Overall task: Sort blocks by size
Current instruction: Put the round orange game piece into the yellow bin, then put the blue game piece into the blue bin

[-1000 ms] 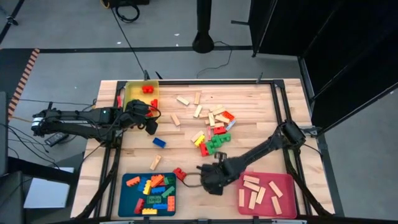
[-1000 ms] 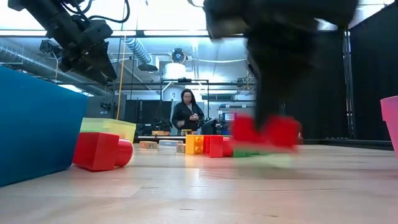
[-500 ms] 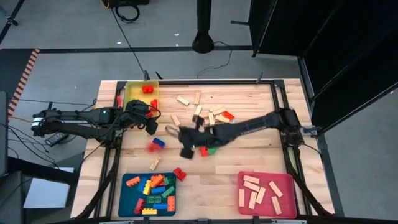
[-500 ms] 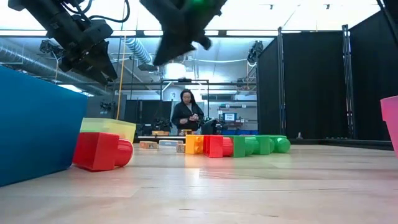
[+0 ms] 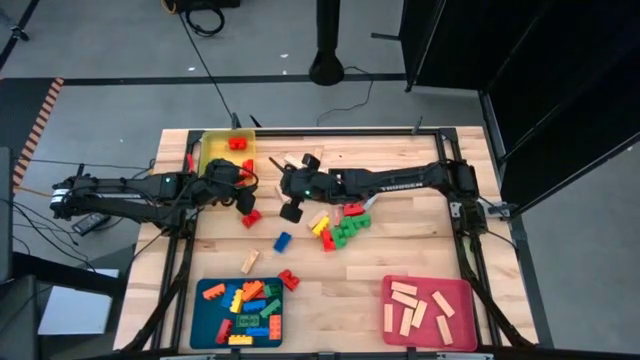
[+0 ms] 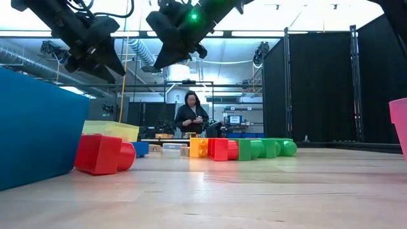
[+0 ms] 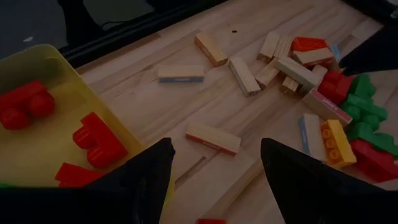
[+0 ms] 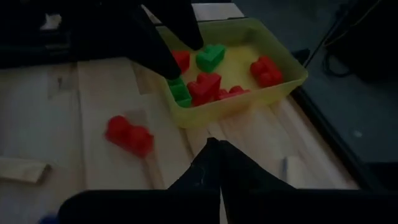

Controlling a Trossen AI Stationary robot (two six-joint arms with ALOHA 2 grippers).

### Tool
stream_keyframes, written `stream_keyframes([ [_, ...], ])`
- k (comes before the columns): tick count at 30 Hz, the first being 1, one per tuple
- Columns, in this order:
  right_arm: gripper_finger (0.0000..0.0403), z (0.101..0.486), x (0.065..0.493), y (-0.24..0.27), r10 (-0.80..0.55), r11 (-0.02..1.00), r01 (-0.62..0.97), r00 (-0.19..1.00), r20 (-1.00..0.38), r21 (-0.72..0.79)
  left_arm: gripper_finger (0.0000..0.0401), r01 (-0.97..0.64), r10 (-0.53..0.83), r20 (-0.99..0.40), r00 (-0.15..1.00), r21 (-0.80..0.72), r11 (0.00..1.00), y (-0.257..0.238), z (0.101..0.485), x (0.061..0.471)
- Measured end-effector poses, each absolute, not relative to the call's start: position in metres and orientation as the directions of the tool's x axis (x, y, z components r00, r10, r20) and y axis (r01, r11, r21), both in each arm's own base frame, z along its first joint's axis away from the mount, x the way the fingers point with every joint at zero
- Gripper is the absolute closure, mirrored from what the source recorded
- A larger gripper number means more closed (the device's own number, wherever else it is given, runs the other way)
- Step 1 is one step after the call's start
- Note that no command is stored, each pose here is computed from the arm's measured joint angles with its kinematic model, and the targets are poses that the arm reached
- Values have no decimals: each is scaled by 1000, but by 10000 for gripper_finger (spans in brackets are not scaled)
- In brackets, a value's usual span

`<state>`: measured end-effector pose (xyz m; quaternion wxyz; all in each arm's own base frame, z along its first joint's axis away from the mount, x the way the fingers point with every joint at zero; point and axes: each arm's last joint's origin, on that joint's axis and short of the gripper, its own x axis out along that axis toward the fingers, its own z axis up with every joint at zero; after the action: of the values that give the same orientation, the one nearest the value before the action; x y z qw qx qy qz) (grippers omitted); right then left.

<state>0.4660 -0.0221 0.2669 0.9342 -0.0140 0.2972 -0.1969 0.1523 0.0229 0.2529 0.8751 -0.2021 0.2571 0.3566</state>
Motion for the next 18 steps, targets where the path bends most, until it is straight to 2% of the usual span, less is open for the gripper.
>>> stream_keyframes([
  [3,391,267,465,-32,-396,915,365,735,-551,-172,148,-722,520,-577,630,-187,666,23,255,153],
  [5,378,266,465,-43,-348,933,336,749,-564,-129,148,-711,508,-575,642,-196,676,22,256,152],
  [9,319,266,465,-52,-102,988,152,803,-587,35,148,-649,446,-573,688,-211,731,20,259,151],
  [11,282,264,467,-45,19,998,20,811,-585,60,148,-633,431,-573,697,-209,746,20,260,150],
  [14,225,257,466,-28,150,982,-187,783,-604,1,148,-631,433,-569,699,-208,747,20,260,148],
  [18,161,234,472,-3,175,924,-351,743,-646,-153,148,-634,437,-572,694,-198,748,20,260,149],
])
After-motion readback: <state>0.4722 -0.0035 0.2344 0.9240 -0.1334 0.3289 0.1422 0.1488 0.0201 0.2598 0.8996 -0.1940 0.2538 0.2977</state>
